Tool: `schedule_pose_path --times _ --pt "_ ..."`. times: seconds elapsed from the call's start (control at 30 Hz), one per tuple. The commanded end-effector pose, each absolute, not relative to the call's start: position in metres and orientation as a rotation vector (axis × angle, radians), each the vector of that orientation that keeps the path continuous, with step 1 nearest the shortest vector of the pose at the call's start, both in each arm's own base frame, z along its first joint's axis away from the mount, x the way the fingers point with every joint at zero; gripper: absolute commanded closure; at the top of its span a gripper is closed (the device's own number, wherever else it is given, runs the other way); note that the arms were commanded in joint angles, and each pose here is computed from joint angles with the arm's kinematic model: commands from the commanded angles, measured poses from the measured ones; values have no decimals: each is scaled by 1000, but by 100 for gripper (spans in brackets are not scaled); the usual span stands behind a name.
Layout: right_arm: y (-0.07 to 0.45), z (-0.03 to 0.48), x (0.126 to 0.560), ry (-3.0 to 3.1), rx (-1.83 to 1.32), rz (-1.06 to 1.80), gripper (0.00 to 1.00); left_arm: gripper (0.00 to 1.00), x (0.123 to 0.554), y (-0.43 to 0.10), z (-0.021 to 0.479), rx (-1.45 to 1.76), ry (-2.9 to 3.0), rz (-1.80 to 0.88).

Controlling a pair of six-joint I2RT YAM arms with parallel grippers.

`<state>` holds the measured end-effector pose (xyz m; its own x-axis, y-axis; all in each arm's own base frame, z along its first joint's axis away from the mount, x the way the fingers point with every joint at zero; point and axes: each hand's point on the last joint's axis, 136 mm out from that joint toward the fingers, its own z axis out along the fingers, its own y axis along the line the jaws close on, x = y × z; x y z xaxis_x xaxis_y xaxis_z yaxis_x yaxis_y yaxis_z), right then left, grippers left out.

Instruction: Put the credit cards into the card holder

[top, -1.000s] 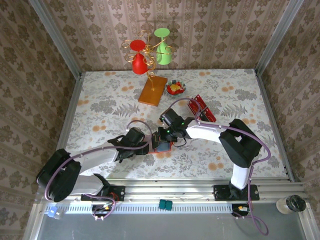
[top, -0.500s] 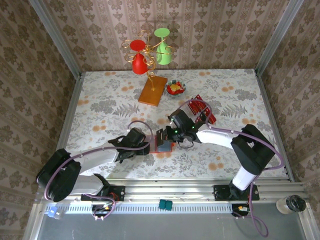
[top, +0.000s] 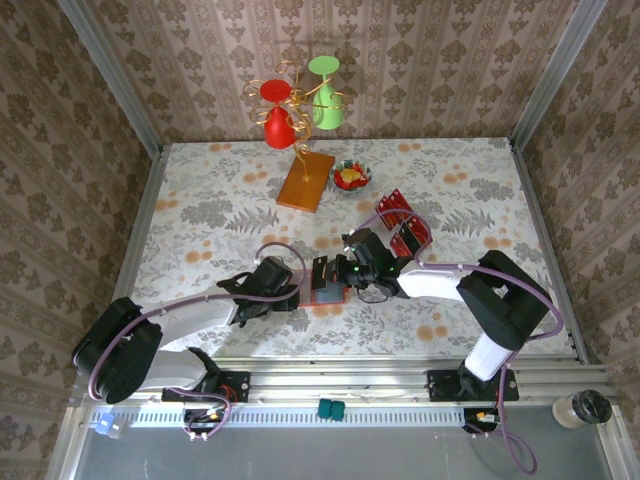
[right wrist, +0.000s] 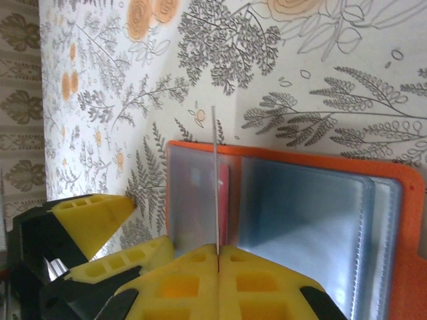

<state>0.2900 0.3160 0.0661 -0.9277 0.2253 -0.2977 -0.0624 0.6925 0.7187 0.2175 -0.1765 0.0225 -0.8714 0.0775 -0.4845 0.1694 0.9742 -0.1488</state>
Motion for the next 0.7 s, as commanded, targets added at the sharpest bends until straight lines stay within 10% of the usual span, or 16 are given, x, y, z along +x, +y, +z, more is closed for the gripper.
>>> schedule_pose_path --times 0.0,0.67 --pt "315 74 298 2481 152 1102 100 21 210 -169 16 166 2653 -214" --pt "312 57 298 2488 183 1083 100 24 209 -165 15 166 2655 -203"
